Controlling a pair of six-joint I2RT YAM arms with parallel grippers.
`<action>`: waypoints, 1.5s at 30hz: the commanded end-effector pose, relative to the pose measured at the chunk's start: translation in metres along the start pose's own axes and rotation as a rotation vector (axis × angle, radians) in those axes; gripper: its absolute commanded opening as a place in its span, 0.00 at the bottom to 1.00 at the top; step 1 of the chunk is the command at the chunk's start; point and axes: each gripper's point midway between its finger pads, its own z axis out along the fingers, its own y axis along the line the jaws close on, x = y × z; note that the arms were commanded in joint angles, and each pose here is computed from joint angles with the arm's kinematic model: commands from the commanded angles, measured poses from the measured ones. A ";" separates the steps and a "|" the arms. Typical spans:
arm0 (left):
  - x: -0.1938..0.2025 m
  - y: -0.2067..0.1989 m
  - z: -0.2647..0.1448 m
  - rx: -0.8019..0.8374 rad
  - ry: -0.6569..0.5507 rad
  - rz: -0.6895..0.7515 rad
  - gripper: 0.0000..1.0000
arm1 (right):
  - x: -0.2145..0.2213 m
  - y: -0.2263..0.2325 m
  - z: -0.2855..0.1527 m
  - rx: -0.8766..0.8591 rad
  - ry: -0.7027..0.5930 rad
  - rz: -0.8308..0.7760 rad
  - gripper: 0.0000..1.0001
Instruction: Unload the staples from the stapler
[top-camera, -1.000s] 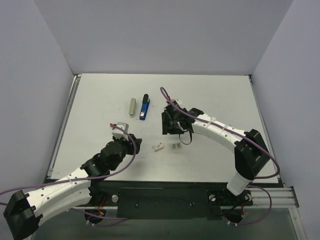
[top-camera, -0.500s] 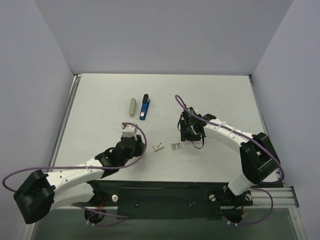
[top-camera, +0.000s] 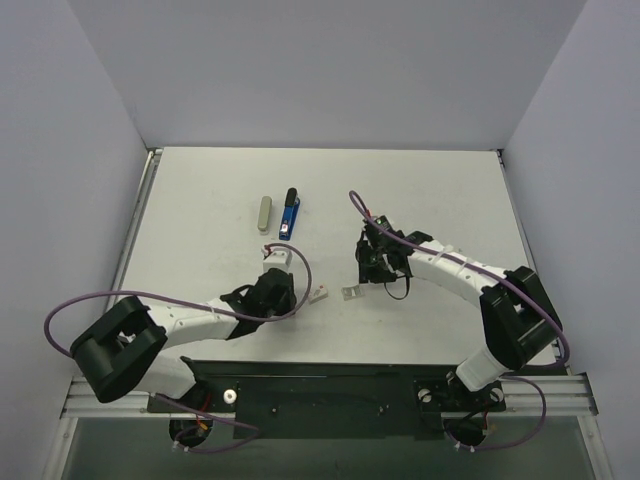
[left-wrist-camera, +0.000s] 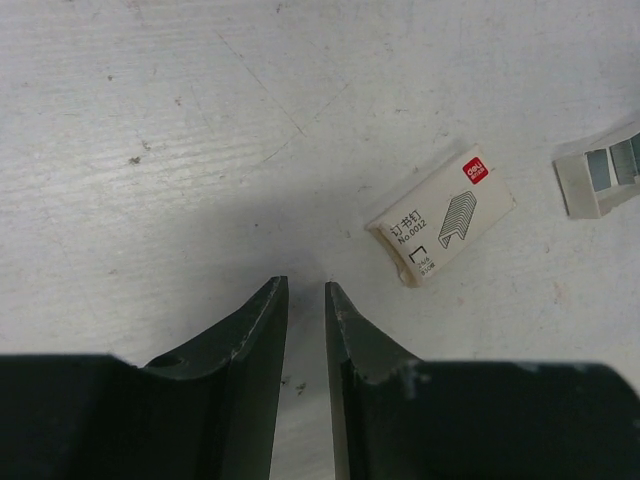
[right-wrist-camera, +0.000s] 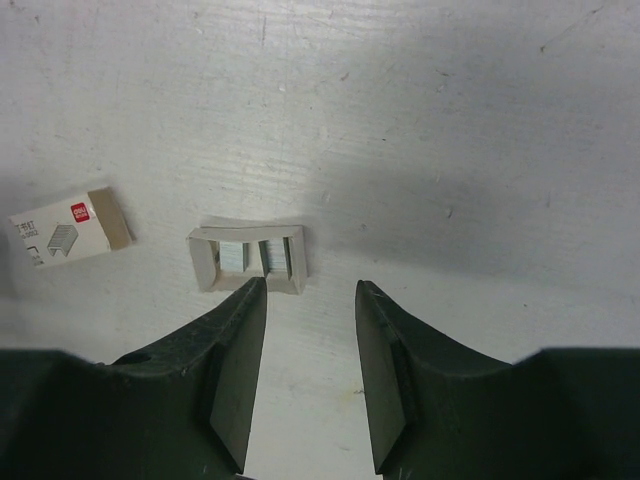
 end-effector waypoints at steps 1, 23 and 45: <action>-0.025 -0.027 0.010 0.087 -0.043 -0.055 0.31 | 0.001 0.011 0.005 -0.043 0.017 0.006 0.36; -0.019 -0.026 0.023 0.105 -0.002 -0.061 0.29 | 0.014 0.009 0.021 -0.022 0.081 0.003 0.20; -0.017 -0.026 0.025 0.110 0.003 -0.058 0.28 | 0.018 0.012 0.028 -0.022 0.101 0.007 0.10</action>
